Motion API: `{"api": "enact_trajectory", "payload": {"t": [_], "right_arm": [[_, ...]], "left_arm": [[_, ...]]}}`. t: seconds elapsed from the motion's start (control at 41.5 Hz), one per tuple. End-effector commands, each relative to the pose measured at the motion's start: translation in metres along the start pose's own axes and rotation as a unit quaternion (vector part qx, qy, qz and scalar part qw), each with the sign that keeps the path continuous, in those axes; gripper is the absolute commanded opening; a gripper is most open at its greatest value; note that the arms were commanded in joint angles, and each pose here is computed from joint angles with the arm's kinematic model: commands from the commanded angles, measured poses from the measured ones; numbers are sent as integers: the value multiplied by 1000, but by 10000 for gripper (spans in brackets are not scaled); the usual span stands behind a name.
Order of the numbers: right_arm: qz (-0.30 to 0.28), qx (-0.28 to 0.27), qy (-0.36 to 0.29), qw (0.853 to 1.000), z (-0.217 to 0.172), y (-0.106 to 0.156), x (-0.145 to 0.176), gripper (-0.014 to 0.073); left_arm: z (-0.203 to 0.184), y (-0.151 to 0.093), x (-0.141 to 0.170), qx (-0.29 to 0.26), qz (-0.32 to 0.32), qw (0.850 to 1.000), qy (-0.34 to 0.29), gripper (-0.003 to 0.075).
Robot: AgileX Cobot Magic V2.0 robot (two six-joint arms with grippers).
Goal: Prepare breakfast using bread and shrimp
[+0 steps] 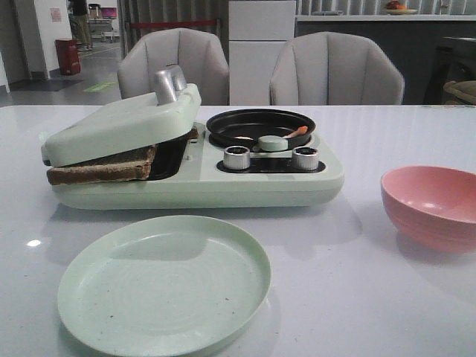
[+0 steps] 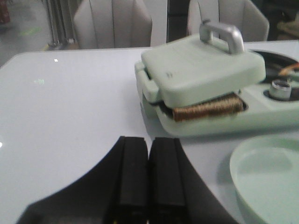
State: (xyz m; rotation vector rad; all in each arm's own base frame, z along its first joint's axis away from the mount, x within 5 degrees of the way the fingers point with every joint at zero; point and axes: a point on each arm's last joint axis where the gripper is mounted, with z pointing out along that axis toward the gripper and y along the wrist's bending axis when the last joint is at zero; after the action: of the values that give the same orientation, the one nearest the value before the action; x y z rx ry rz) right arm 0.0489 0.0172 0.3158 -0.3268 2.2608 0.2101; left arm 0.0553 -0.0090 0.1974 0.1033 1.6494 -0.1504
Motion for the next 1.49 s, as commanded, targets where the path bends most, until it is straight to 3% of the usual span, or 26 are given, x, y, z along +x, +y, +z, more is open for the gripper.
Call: {"api": "enact_trajectory", "payload": {"t": [0.0, 0.265, 0.506, 0.988, 1.47], "right_arm": [[-2, 1, -41, 999, -4, 0, -12, 41], [-2, 1, -42, 999, -4, 0, -12, 41], [-2, 1, -42, 999, -4, 0, -12, 41], [-2, 1, -42, 999, -4, 0, -12, 41], [-2, 1, -42, 999, -4, 0, -12, 41]], "left_arm": [[0, 1, -2, -5, -6, 998, -55, 102], [-1, 1, -5, -3, -30, 997, -69, 102], [-3, 0, -15, 3, -19, 992, -127, 101], [-3, 0, -15, 1, -20, 992, -127, 101], [-3, 5, -15, -42, -18, 991, -129, 101]]}}
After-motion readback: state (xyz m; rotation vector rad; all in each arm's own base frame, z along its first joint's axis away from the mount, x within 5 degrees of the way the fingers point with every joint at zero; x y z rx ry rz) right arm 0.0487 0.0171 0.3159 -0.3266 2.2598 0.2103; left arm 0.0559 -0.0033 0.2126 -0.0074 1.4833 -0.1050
